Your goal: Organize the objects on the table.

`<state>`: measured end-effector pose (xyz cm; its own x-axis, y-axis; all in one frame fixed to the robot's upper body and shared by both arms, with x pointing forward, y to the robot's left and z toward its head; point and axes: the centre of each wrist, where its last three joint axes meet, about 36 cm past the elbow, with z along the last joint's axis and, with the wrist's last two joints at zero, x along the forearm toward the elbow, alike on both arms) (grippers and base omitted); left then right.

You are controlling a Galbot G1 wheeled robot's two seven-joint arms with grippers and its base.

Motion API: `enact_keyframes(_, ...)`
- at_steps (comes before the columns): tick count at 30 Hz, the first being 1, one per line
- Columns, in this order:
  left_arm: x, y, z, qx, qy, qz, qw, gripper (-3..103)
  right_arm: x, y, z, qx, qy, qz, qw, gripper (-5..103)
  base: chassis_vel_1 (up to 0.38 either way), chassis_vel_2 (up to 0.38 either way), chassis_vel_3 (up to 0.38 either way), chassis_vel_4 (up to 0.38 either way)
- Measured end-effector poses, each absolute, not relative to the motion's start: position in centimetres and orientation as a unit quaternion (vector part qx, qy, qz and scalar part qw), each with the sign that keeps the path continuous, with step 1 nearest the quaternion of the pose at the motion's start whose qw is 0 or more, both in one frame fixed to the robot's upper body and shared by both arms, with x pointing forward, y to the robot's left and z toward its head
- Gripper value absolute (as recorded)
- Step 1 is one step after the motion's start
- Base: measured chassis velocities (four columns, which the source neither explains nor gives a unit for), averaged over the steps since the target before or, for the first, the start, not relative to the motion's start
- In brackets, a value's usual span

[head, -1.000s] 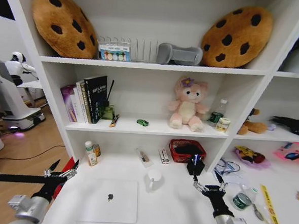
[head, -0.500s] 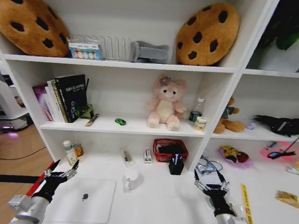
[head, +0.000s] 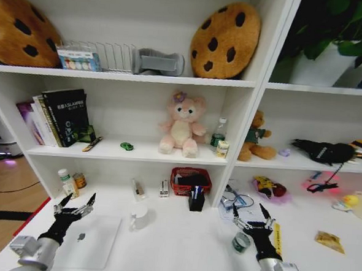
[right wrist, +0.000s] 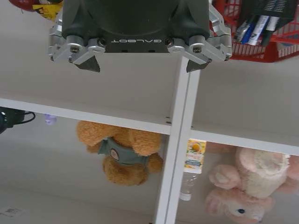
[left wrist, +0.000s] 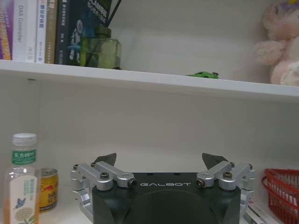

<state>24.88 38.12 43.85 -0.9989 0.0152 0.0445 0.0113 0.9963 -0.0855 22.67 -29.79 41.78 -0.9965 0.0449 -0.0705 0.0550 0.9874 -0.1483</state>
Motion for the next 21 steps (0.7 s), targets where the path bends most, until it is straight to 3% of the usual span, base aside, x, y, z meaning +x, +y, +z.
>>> enact_keyframes(13,24.9,38.1,43.8,-0.007,-0.999,0.043,0.023,100,21.6,-27.9,41.3,0.022,0.997,-0.061,0.051,100,-0.184,-0.187,0.191,0.189)
enact_keyframes(21,24.9,38.1,43.8,-0.007,-0.999,0.043,0.023,100,19.0,-24.4,42.1,0.004,0.999,-0.016,0.036,100,-0.003,-0.013,0.001,0.005)
